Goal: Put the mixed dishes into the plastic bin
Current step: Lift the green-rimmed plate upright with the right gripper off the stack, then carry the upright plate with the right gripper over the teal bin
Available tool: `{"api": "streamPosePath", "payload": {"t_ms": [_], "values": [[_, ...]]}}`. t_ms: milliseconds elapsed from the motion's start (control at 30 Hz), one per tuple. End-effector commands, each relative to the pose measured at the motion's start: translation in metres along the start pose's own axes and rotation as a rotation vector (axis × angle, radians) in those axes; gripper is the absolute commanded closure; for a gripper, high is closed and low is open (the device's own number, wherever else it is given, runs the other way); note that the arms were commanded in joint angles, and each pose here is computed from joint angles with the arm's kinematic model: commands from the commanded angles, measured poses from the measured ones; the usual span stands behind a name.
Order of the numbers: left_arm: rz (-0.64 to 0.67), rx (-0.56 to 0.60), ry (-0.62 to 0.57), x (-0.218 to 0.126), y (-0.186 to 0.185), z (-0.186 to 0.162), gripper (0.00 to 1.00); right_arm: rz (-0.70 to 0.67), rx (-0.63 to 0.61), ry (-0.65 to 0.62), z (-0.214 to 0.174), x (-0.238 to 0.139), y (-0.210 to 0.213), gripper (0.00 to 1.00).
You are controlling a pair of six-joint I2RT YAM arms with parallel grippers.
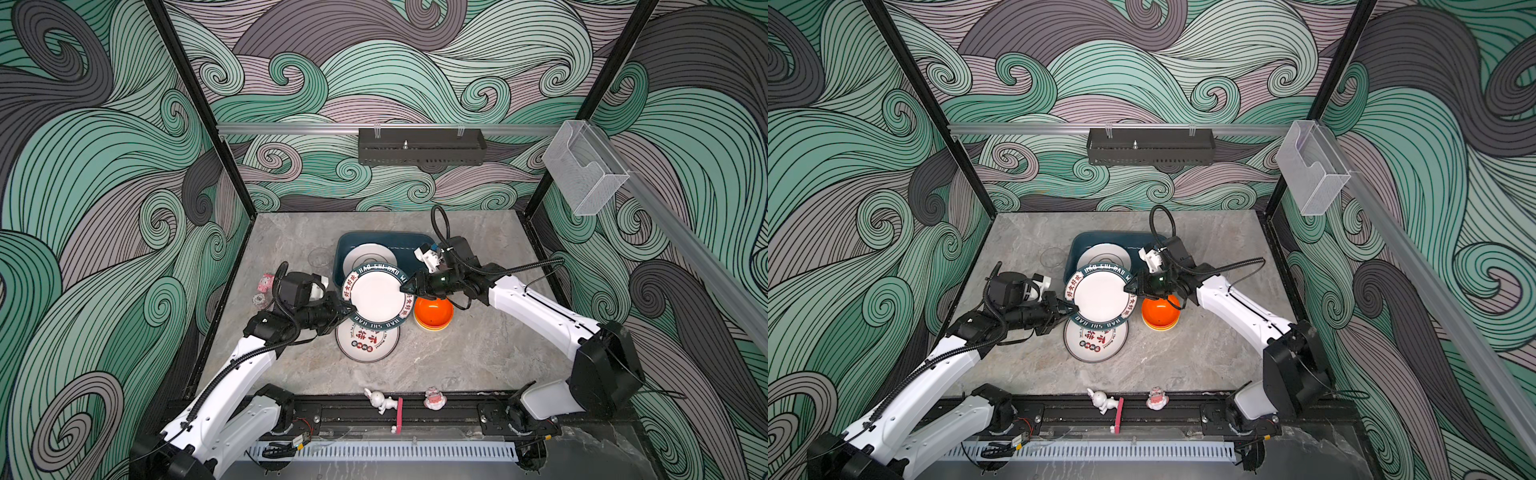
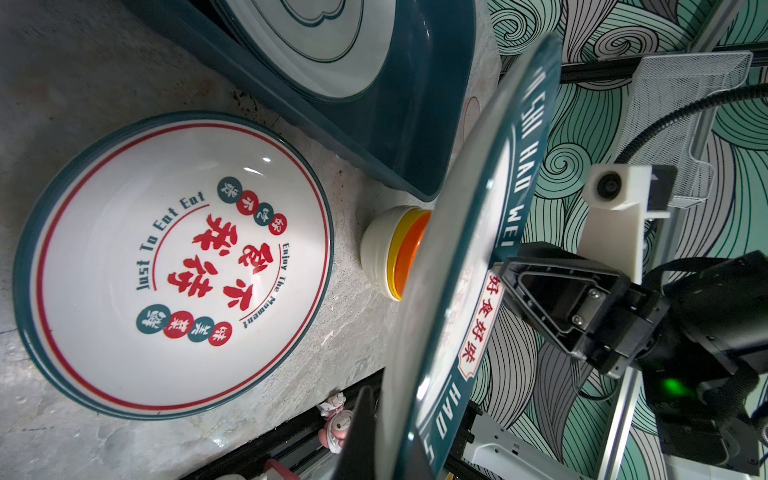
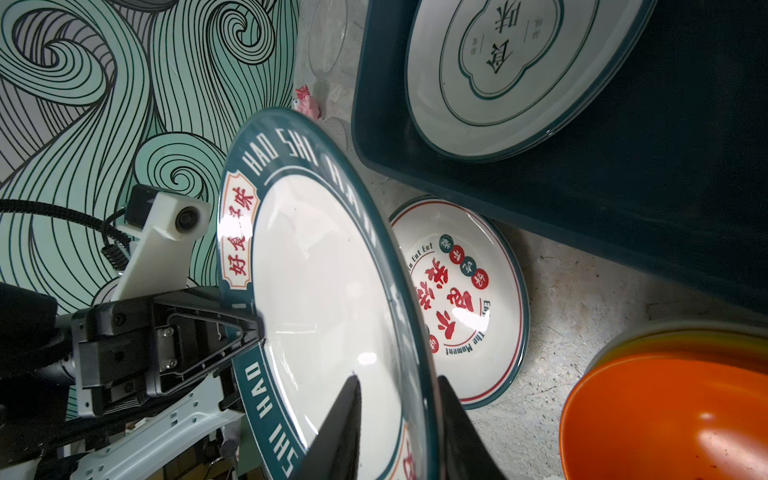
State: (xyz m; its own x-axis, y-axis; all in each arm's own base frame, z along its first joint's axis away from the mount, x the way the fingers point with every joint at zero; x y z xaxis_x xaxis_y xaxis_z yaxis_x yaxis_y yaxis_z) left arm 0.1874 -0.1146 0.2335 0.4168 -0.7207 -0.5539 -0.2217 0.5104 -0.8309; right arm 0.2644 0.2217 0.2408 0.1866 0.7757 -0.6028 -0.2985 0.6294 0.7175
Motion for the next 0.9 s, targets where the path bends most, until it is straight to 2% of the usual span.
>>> {"api": "streamPosePath", "payload": {"t_ms": [0,167,233,300,400,600,867], "values": [[-0.100,0.053,-0.013,-0.008,-0.026,0.004,1.00,0.035,0.001,-0.006,0.002,0.000,0.001,0.80],[-0.095,0.047,-0.015,-0.007,-0.024,0.003,0.98,0.026,0.009,-0.011,0.004,-0.001,-0.002,0.95],[-0.092,0.046,-0.015,-0.007,-0.023,0.003,0.92,0.023,0.011,-0.014,0.005,-0.001,-0.003,1.00],[-0.085,0.044,-0.022,-0.008,-0.022,0.003,0.79,0.018,0.017,-0.015,0.006,-0.001,-0.005,1.00],[-0.071,0.043,-0.032,-0.008,-0.018,0.002,0.69,0.013,0.019,-0.024,0.009,-0.001,-0.006,1.00],[0.013,0.012,-0.074,-0.011,-0.003,0.000,0.52,-0.010,0.033,-0.046,0.018,-0.004,-0.013,1.00],[0.067,-0.004,-0.163,-0.015,0.023,-0.007,0.36,-0.056,0.067,-0.069,0.038,0.000,-0.026,1.00]]}}
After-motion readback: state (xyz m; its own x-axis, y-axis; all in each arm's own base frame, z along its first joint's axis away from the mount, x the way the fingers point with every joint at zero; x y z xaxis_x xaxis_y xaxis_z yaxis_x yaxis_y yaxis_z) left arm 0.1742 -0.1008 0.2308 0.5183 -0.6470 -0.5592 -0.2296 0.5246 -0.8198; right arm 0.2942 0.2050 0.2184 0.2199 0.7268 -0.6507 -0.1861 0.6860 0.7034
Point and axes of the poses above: each gripper's point midway between its finger pads, its own x axis out along the fingers, its own y axis along the line the jaws close on, z = x × y, the point moved 9 cm from there along -x, back along the fingers, and after that the axes turned 2 degrees about -x, right-handed, at the moved point
